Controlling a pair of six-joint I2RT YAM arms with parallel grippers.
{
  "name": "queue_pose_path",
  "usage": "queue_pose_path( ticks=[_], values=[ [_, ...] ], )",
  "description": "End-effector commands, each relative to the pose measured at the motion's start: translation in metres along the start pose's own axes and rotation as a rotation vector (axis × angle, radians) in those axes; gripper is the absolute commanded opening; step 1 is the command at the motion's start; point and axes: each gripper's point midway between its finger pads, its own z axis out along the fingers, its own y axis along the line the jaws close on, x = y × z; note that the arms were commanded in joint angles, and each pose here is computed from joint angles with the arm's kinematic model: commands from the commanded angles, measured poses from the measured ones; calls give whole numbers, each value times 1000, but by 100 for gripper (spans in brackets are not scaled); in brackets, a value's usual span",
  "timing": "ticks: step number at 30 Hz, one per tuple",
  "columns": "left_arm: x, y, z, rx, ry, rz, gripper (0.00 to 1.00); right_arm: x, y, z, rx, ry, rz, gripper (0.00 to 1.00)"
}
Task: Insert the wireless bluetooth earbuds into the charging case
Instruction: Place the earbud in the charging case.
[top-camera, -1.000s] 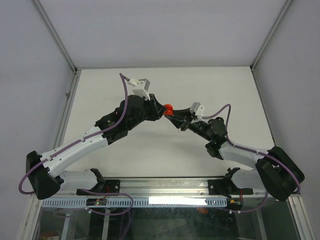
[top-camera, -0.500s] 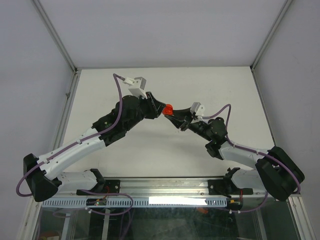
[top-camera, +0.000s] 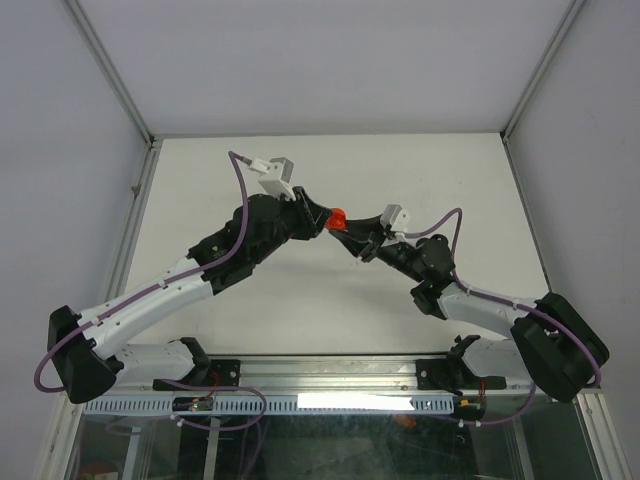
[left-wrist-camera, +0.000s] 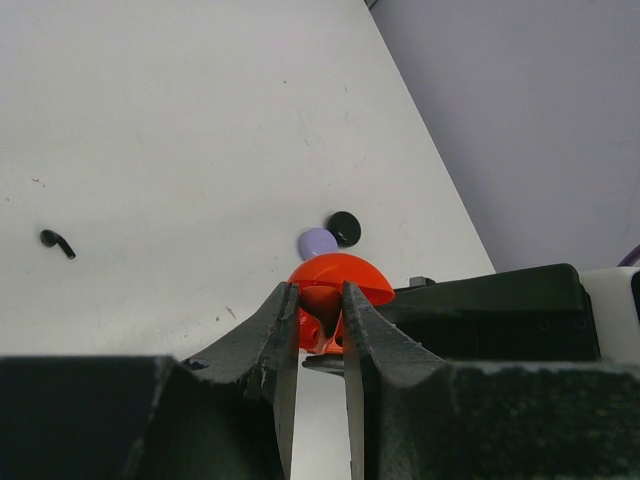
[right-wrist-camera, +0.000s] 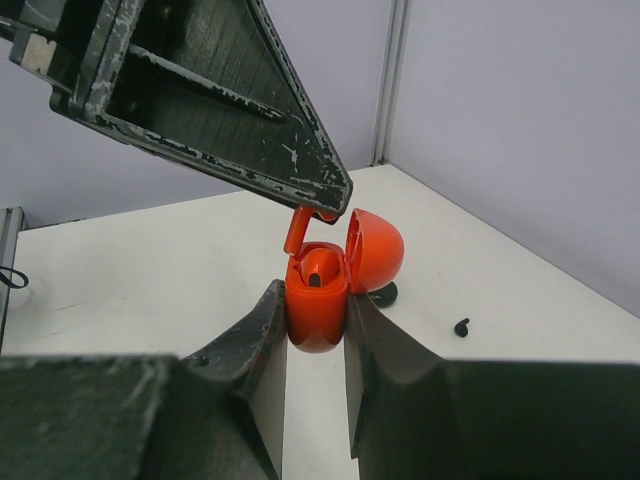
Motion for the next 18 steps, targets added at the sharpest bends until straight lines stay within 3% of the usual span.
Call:
queue_pose_path(
  ticks=[1,8,18],
  values=[
    [-8,-10,0,37,-46,1,21,-38,3,6,-18,-121,-38,0],
    [-2,-9,0,25,-44,1,21,-38,3,6,-16,-122,-37,0],
    [-24,-21,-4,59,-137,-21,21,-37,4,6,-18,-124,-32,0]
  ],
)
